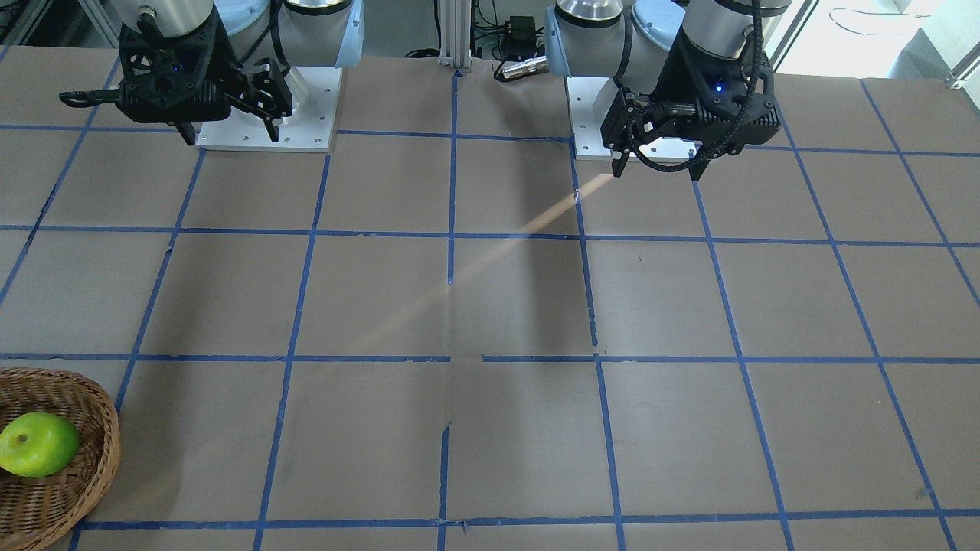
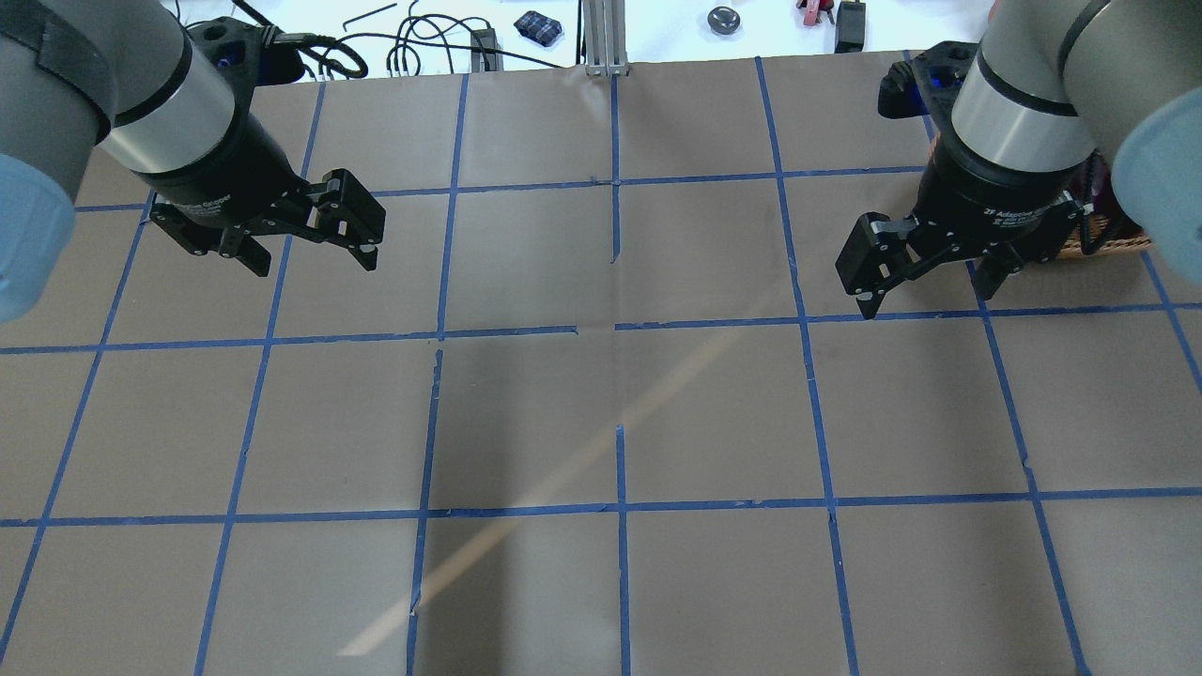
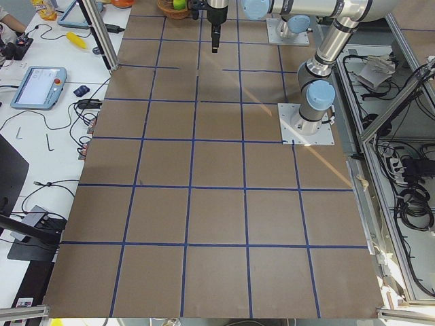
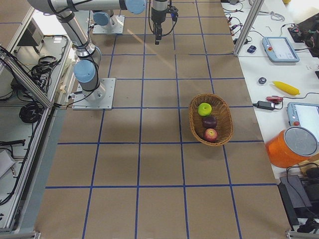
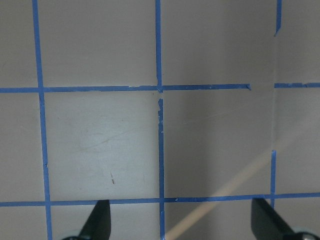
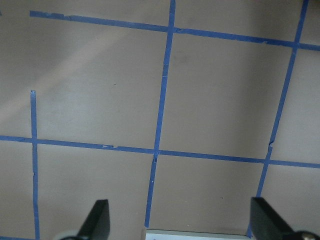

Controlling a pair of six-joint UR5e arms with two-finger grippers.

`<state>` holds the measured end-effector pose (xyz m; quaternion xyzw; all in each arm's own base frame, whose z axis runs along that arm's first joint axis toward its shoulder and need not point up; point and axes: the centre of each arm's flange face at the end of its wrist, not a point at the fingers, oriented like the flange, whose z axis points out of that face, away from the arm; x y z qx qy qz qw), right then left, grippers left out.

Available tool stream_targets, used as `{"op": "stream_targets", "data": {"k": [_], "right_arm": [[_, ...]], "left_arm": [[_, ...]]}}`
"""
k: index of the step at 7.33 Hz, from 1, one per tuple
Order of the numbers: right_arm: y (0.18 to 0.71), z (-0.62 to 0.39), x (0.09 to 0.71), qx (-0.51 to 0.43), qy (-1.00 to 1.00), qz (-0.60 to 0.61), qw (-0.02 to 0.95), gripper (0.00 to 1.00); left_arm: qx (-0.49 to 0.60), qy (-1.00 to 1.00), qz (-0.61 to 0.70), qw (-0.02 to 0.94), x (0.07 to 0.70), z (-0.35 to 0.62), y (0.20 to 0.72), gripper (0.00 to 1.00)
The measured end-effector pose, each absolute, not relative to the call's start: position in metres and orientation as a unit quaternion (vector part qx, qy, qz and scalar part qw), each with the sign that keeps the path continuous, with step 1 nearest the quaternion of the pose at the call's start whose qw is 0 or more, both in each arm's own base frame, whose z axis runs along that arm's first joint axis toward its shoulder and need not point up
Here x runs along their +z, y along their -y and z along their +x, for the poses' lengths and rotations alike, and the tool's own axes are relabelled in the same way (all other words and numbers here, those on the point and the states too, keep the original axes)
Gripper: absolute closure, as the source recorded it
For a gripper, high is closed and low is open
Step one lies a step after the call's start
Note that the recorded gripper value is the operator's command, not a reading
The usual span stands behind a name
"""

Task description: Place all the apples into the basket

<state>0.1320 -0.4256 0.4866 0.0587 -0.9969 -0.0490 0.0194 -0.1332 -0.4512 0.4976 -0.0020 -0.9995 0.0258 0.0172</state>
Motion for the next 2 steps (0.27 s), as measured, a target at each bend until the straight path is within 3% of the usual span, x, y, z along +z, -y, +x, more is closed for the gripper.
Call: {"op": "stream_targets", "data": {"k": [2], "right_arm": [[0.4243, 0.1322, 0.4873, -0.047, 0.997, 0.058, 0.018, 0.00]], "left_arm": [[0.026, 1.000, -0.002, 0.017, 0.4980, -0.1331, 0.4509, 0.00]]}}
